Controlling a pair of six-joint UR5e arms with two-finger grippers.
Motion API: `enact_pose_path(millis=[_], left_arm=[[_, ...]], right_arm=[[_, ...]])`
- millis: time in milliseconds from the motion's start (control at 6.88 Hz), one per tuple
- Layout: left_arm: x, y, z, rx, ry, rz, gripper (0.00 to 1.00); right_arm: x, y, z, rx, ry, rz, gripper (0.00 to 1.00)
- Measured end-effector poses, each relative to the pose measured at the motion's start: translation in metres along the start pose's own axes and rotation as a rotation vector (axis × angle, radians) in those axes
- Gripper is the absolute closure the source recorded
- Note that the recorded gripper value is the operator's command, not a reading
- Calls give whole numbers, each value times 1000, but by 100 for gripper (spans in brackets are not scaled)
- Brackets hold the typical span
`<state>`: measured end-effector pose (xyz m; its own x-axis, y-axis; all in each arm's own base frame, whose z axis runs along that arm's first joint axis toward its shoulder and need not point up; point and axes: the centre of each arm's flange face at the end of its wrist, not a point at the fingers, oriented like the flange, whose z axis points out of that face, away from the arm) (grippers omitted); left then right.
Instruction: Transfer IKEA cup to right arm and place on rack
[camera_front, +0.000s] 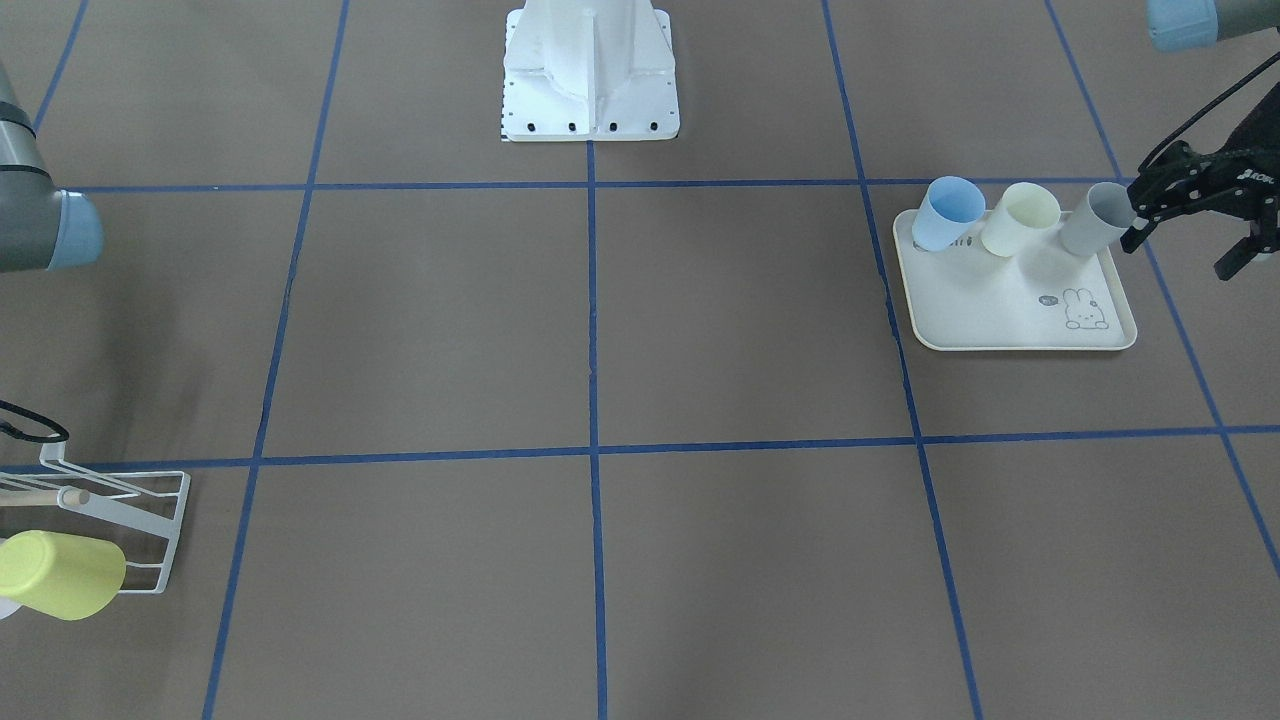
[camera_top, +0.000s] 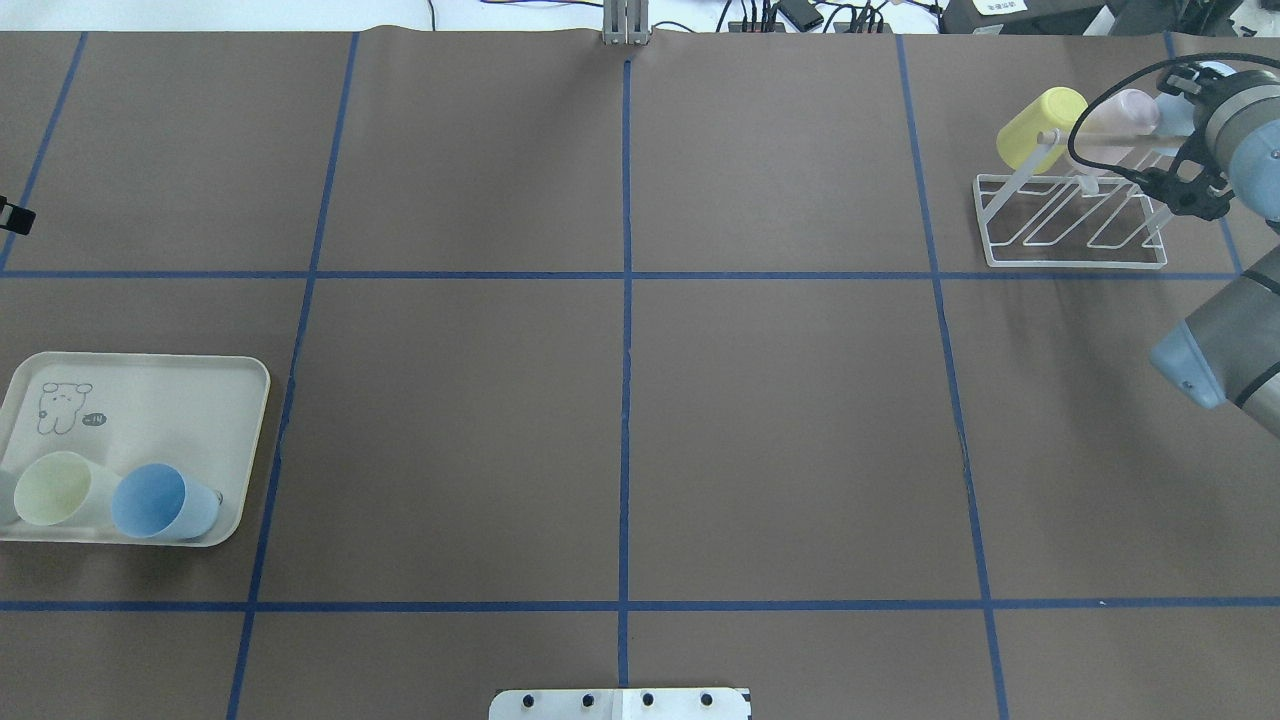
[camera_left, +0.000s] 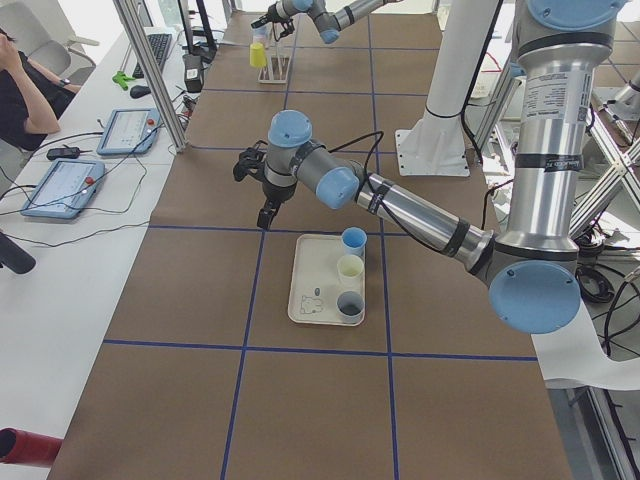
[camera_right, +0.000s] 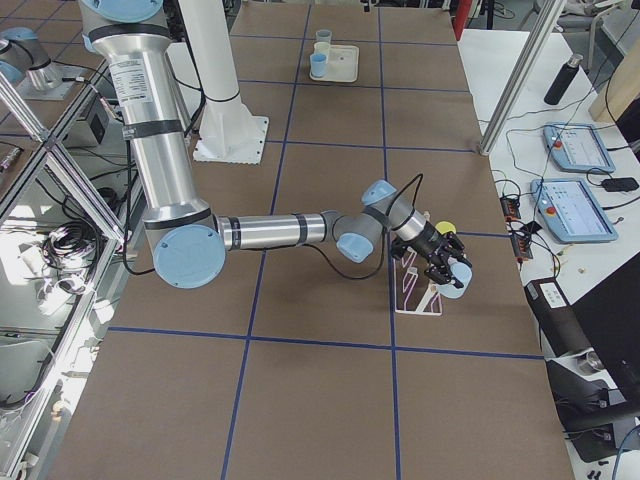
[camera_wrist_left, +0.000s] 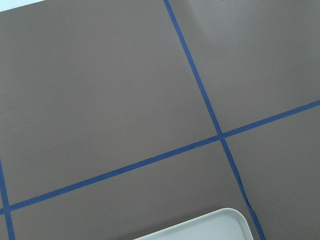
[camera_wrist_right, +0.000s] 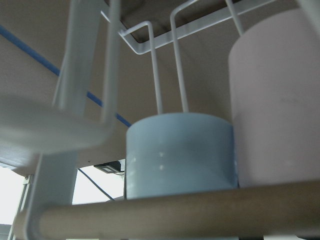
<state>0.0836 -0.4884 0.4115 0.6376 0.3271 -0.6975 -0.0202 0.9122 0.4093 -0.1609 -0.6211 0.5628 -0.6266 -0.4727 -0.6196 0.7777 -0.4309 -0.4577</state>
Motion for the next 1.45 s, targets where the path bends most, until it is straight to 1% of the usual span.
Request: enact_pose_path(millis=[145, 291, 436, 872, 1017, 1307, 1453], left_arm=[[0, 0, 0, 0, 0, 0, 0], [0, 0, 0, 0, 0, 0, 0], [0, 0, 0, 0, 0, 0, 0], [0, 0, 0, 0, 0, 0, 0], [0, 0, 0, 0, 0, 0, 0], [0, 0, -1, 2, 0, 1, 0], [0, 0, -1, 2, 0, 1, 0]], right_arm=[[0, 0, 0, -2, 0, 0, 21], [1, 0, -1, -2, 1, -1, 13], [3, -1, -1, -2, 3, -3, 2], [11, 3, -6, -7, 21, 0, 1], [20, 10, -16, -16, 44, 12, 1], [41, 32, -49, -41, 113, 48, 1], [45, 41, -67, -49, 145, 101, 1]])
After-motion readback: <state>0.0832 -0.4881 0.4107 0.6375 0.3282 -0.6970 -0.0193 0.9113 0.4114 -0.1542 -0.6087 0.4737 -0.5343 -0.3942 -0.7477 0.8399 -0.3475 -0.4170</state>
